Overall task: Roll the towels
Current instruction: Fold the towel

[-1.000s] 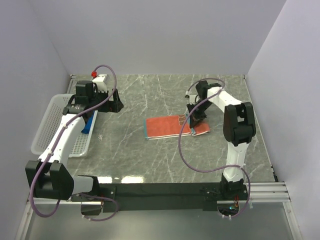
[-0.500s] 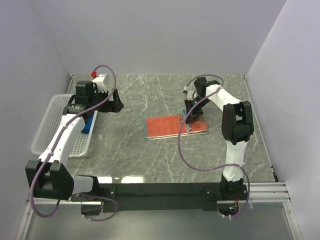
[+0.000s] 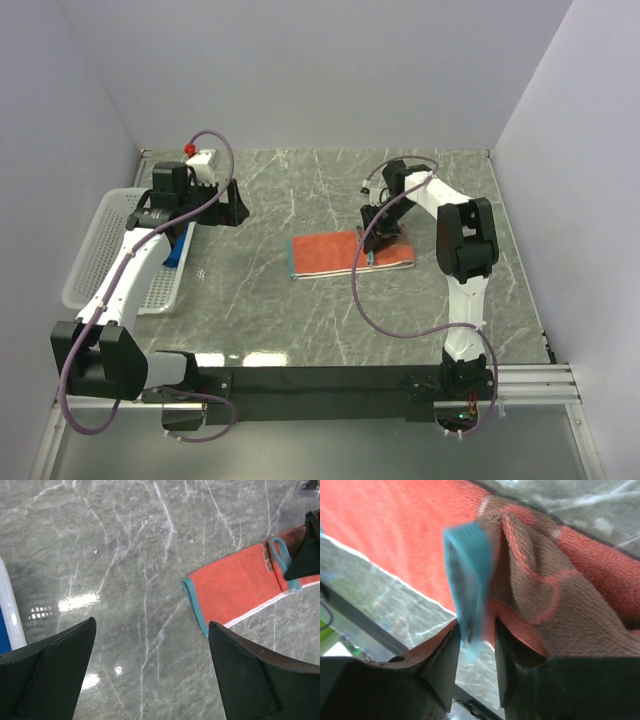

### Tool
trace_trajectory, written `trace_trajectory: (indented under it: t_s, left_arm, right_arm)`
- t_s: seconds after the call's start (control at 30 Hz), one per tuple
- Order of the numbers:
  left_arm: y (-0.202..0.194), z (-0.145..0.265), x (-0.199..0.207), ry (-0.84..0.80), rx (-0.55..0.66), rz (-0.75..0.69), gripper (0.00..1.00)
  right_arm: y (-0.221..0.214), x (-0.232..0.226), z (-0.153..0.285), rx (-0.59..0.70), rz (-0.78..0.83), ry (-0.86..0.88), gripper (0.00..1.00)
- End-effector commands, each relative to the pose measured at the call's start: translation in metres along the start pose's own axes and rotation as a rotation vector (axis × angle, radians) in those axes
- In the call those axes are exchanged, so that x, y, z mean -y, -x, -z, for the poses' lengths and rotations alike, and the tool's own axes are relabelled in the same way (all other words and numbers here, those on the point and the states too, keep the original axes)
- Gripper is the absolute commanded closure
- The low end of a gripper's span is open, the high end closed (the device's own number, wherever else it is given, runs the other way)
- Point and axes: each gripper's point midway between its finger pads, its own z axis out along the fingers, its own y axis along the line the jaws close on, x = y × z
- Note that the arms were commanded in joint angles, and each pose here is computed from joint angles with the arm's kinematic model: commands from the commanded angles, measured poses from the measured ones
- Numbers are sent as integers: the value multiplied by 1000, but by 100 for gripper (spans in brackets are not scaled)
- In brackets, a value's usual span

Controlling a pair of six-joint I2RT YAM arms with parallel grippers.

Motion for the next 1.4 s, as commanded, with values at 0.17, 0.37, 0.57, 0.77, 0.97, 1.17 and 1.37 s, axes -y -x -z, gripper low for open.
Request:
trace_trajectory:
  t_s: [0.17, 0.37, 0.57, 0.77, 0.97, 1.17, 1.37]
  left_arm:
    - [-40, -8, 53, -219, -87, -98, 1]
    - [-87, -32, 97, -399, -238, -73, 68]
    - [-109, -66, 124, -475, -354, -20, 77]
    - [-138, -99, 121, -467, -457, 27, 78]
    - [-156, -136, 83, -346, -556, 46, 95]
    - [-99, -183, 41, -213, -459, -90, 99]
    - [-47, -162, 56, -301, -382, -213, 82]
  right_arm:
    - [25, -38, 80, 190, 133, 106, 57]
    - [40, 23, 94, 212, 72, -35, 66]
    - [24, 51, 54, 117, 31, -61, 73]
    - [-7, 64, 27, 48, 10, -79, 73]
    - [-37, 28, 5, 7, 30, 15, 73]
    - [-83, -74, -9, -16, 180, 321, 59]
    - [-59, -115, 50, 107, 314, 402, 49]
